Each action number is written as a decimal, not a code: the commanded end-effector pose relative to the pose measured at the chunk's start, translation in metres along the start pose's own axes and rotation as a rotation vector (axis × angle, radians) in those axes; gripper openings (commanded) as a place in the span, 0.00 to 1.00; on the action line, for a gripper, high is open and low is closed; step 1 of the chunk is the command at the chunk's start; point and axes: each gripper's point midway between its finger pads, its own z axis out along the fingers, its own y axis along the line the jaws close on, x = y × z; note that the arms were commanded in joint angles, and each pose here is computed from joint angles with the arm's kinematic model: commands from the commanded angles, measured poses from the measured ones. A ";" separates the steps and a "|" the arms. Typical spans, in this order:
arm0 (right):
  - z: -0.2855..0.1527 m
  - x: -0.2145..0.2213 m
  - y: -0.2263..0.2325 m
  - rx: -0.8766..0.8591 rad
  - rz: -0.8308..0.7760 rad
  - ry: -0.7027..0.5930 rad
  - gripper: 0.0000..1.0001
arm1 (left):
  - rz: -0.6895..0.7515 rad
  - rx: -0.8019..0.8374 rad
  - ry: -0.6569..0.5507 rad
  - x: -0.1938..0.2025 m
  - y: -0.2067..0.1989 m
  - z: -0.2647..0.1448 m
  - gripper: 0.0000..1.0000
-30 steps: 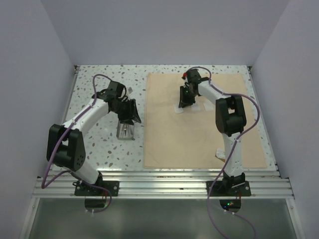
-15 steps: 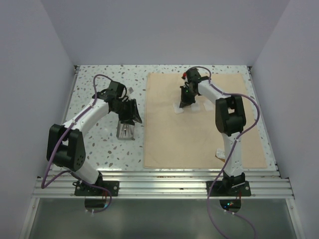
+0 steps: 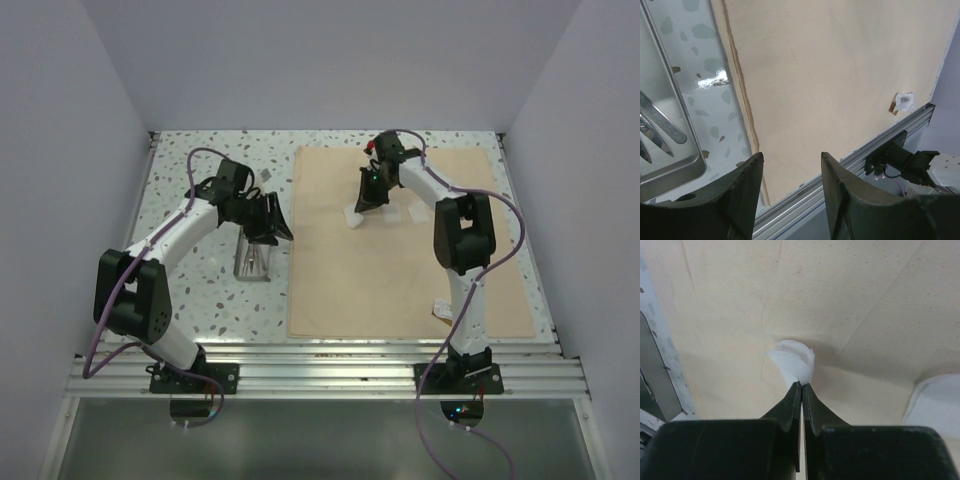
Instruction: Prepare the surgical pack
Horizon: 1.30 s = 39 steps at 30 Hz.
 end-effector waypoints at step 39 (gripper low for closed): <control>-0.168 0.042 0.192 -0.772 0.073 0.017 0.00 | 0.062 0.585 -0.240 -0.056 -0.110 -0.035 0.73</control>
